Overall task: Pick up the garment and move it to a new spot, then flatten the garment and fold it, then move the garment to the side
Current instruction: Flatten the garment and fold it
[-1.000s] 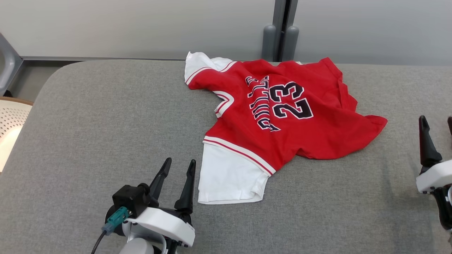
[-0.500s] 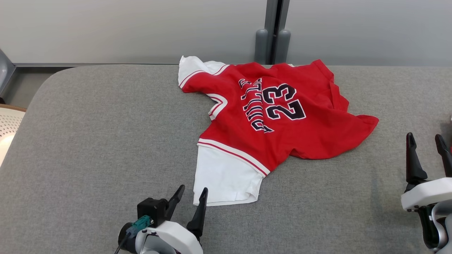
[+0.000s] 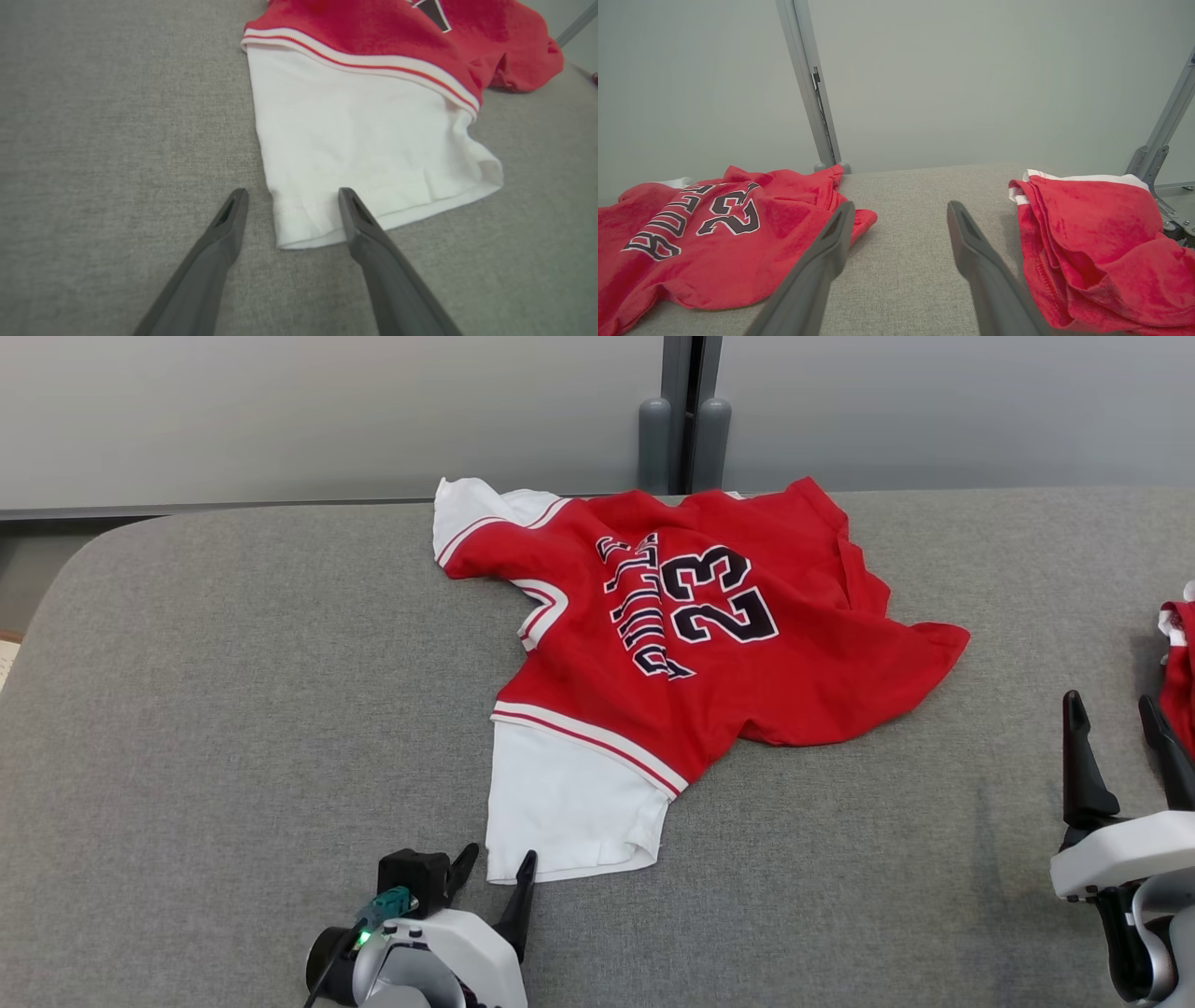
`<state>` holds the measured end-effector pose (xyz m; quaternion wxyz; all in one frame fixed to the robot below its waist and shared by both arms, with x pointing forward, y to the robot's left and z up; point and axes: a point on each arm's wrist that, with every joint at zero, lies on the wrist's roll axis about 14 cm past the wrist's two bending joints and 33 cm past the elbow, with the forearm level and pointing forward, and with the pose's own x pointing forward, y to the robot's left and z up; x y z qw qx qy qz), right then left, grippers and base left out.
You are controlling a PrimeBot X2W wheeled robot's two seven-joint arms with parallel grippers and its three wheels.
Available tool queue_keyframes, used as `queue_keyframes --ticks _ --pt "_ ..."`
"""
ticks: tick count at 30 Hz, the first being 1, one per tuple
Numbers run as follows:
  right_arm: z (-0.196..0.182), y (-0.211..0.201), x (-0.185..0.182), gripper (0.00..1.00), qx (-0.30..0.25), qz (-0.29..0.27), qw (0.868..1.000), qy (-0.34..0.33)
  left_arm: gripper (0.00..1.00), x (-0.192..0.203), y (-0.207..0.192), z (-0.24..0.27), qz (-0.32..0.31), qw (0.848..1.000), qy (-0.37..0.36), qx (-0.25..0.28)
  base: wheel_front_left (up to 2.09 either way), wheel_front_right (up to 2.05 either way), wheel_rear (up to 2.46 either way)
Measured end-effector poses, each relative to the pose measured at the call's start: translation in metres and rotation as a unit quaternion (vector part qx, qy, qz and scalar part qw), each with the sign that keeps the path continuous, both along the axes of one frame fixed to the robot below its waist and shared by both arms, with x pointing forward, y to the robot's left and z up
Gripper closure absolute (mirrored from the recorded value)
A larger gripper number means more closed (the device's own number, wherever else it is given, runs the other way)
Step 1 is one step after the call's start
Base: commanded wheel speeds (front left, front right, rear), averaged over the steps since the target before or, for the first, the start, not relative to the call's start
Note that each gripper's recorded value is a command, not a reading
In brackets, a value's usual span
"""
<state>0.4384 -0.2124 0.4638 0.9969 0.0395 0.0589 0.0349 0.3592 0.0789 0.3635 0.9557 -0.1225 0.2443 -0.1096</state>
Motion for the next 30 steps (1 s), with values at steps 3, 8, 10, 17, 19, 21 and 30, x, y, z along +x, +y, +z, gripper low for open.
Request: queue_keyframes --ticks 3,8,10,17,19,21,30 --pt "0.000 -0.002 0.001 0.00 0.001 -0.003 1.000 0.002 1.00 0.001 -0.007 0.000 -0.018 1.000 0.003 -0.009 0.00 0.00 0.00" --pt "-0.009 0.004 0.004 0.00 0.015 -0.001 1.000 0.024 1.00 0.009 -0.004 0.009 0.005 0.999 -0.008 -0.032 0.00 0.00 0.00" --pt "-0.018 0.009 0.004 0.00 0.028 0.001 0.999 0.043 1.00 0.020 0.007 0.020 0.034 0.998 -0.028 -0.037 0.00 0.00 0.00" --pt "-0.039 0.034 0.022 0.00 0.061 0.018 0.994 0.094 1.00 0.045 0.055 0.087 0.125 0.980 -0.146 -0.055 0.00 0.00 0.00" --pt "-0.044 0.038 0.027 0.00 0.066 0.020 0.992 0.106 1.00 0.044 0.066 0.096 0.141 0.975 -0.164 -0.055 0.00 0.00 0.00" --pt "-0.052 0.043 0.031 0.00 0.077 0.020 0.989 0.123 1.00 0.042 0.074 0.103 0.153 0.971 -0.177 -0.054 0.00 0.00 0.00" --pt "-0.078 0.057 0.038 0.00 0.071 0.034 0.983 0.166 1.00 0.033 0.082 0.098 0.166 0.970 -0.172 -0.051 0.00 0.00 0.00"
